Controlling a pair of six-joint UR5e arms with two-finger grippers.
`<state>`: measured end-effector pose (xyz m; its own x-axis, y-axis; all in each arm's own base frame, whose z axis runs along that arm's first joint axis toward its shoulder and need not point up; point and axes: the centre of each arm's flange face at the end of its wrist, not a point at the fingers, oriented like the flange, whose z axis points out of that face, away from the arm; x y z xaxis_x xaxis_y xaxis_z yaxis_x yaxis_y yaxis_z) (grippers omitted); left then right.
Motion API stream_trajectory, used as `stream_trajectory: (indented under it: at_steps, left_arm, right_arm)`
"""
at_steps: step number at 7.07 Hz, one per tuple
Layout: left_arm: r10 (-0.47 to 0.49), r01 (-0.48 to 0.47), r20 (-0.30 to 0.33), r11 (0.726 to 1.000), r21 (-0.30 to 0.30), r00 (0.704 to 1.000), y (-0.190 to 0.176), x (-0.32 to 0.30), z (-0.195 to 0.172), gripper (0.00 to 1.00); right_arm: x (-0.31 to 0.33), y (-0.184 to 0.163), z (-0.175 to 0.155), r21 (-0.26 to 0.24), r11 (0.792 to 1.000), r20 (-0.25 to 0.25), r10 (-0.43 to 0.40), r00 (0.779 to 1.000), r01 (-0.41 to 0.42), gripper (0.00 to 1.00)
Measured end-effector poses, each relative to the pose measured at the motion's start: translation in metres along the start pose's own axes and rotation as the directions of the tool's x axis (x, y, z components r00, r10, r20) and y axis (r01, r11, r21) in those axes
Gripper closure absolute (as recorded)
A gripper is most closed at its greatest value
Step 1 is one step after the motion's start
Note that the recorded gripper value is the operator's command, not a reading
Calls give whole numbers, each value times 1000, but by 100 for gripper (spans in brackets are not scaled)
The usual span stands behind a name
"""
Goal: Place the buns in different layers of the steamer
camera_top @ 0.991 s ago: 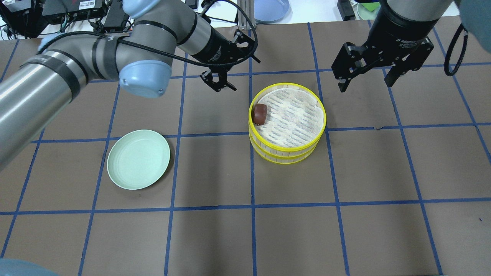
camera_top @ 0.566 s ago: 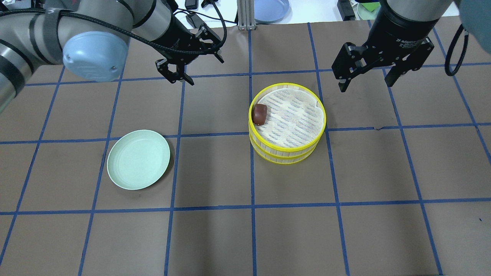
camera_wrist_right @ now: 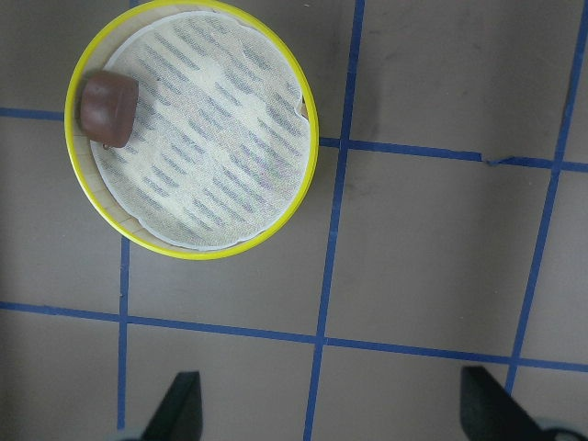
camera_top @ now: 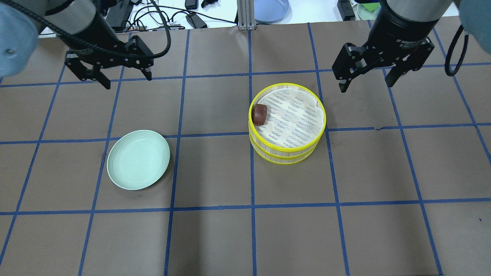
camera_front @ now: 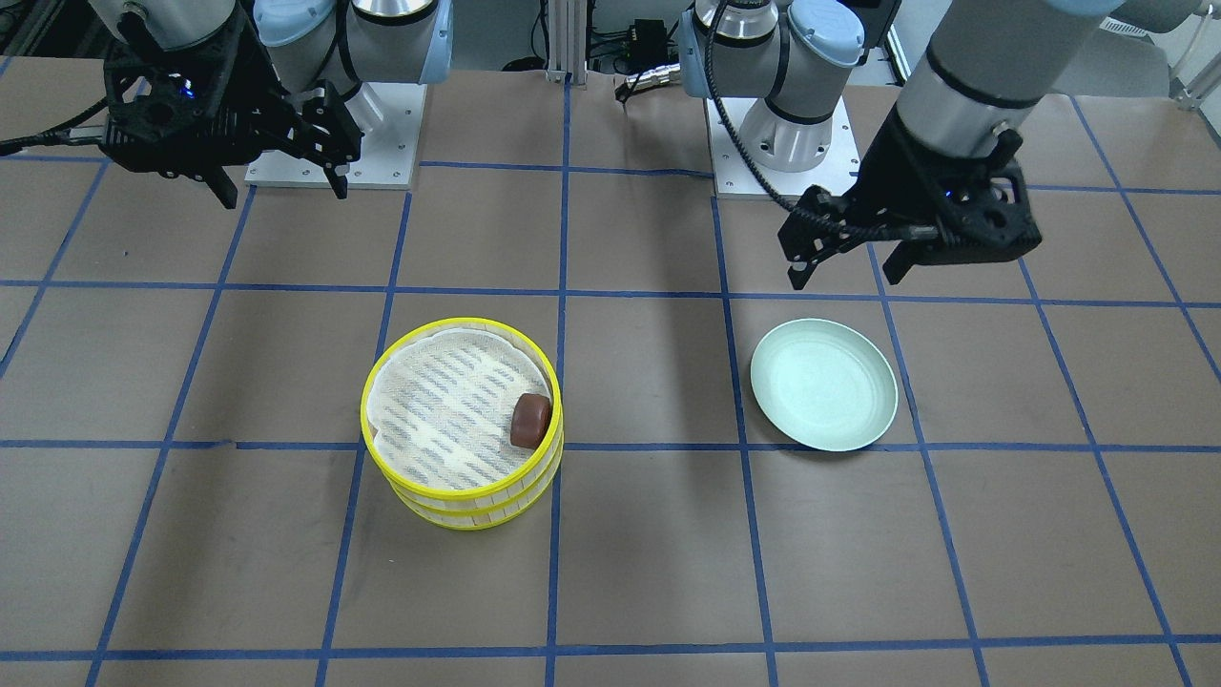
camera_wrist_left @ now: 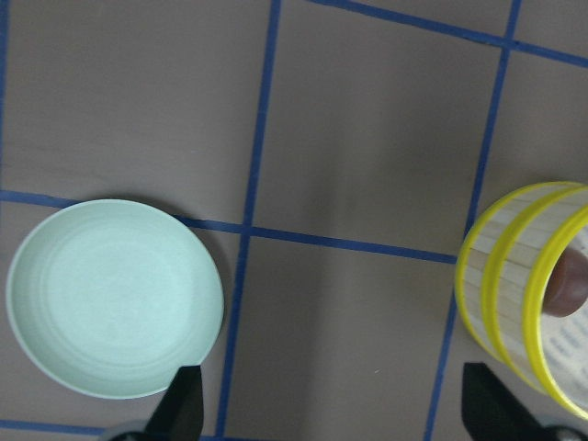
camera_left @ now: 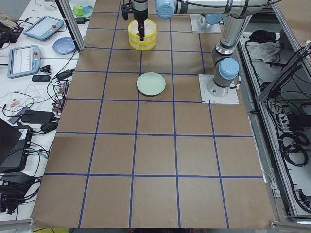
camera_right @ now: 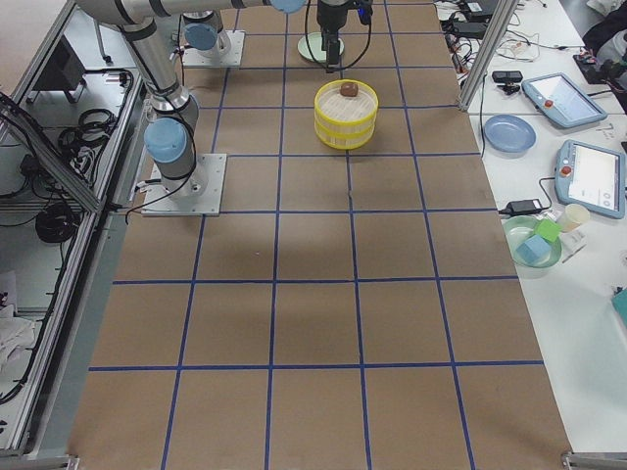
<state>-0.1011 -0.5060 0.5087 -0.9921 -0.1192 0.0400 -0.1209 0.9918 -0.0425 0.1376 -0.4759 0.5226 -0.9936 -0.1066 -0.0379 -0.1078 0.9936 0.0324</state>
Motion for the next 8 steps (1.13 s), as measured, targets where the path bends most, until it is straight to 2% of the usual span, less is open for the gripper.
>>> stream_trajectory:
  at_steps: [1, 3, 5, 8]
  left_arm:
    - [41, -41, 44, 999, 2, 998, 16, -12, -18, 0]
    - [74, -73, 77, 997, -10, 994, 39, -18, -34, 0]
    - [76, -75, 72, 997, -21, 994, 45, -16, -29, 0]
    - [93, -95, 69, 995, 31, 993, 36, 4, -16, 0]
  right_arm:
    - [0, 0, 0, 0, 1000, 0, 0, 1000, 0, 0]
    - [0, 0, 0, -2, 1000, 0, 0, 1000, 0, 0]
    - [0, 0, 0, -3, 1000, 0, 0, 1000, 0, 0]
    - [0, 1, 0, -2, 1000, 1, 0, 1000, 0, 0]
